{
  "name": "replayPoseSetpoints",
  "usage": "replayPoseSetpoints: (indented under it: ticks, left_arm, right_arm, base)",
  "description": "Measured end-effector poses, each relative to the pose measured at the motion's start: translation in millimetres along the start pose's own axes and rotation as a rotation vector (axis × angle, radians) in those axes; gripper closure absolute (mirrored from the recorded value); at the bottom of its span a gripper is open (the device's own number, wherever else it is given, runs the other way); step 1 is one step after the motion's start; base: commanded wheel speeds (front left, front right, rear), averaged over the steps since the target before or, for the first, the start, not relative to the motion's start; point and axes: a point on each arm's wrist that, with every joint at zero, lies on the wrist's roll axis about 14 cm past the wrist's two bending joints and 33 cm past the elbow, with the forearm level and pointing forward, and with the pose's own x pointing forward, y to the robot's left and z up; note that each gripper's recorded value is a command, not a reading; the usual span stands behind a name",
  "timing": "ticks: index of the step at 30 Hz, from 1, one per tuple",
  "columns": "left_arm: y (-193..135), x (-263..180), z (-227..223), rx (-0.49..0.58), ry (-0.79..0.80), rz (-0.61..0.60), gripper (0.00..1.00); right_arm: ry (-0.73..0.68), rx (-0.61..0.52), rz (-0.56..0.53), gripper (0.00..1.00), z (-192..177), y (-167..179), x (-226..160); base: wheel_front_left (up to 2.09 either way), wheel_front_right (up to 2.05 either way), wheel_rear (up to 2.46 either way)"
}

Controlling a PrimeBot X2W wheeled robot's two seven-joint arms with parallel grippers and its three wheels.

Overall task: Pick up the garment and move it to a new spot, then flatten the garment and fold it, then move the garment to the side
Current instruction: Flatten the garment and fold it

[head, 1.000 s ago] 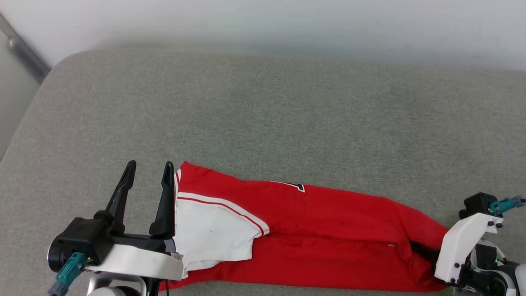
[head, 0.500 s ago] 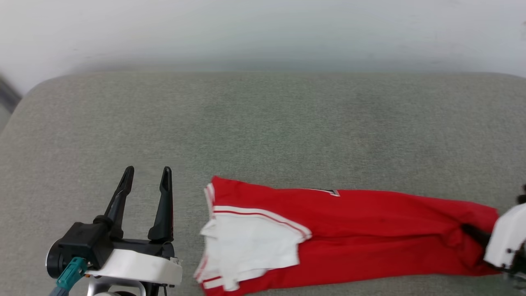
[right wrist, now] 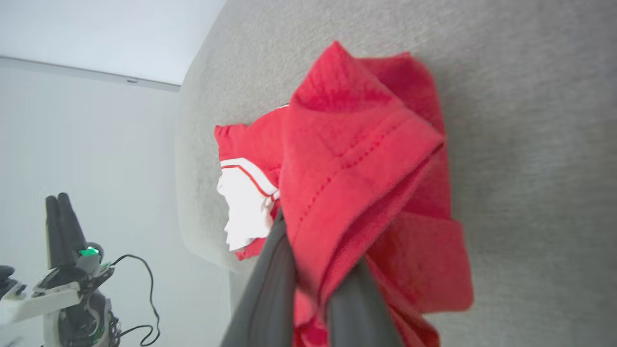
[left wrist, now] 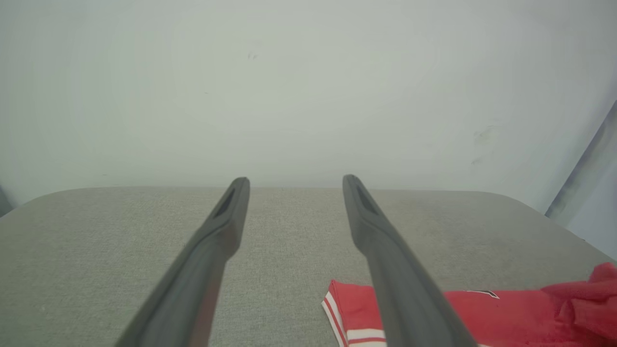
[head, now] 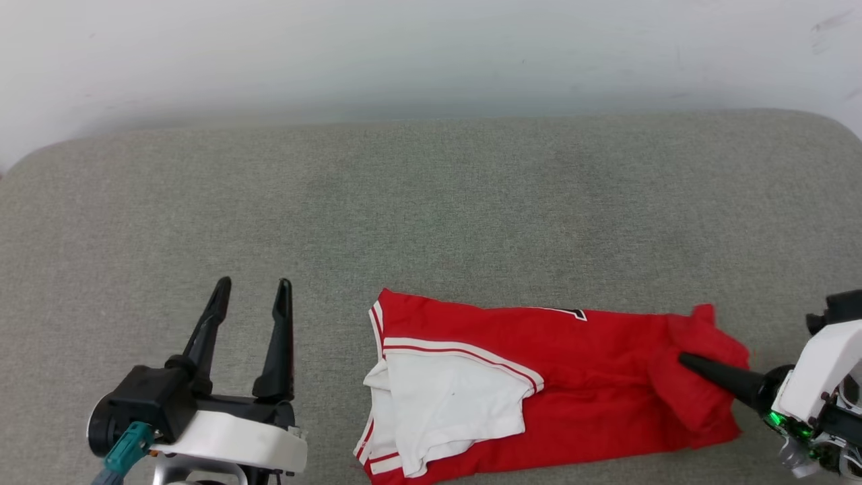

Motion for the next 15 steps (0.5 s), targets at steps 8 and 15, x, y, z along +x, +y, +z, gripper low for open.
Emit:
replayPoseSetpoints:
  ticks: [8, 15]
  left_arm:
    - [4.1, -5.3, 4.2, 0.004, -0.005, 0.012, 0.00]
    - [13.8, -7.5, 2.7, -0.003, -0.005, 0.046, 0.00]
  right_arm:
    - [0.218, 0.061, 0.280, 1.00, -38.8, 61.3, 24.9]
    - [0.375, 0.031, 0.396, 1.00, -80.6, 111.4, 69.8]
  base:
    - [0.00, 0.00, 0.00]
    - [0.00, 0.00, 0.00]
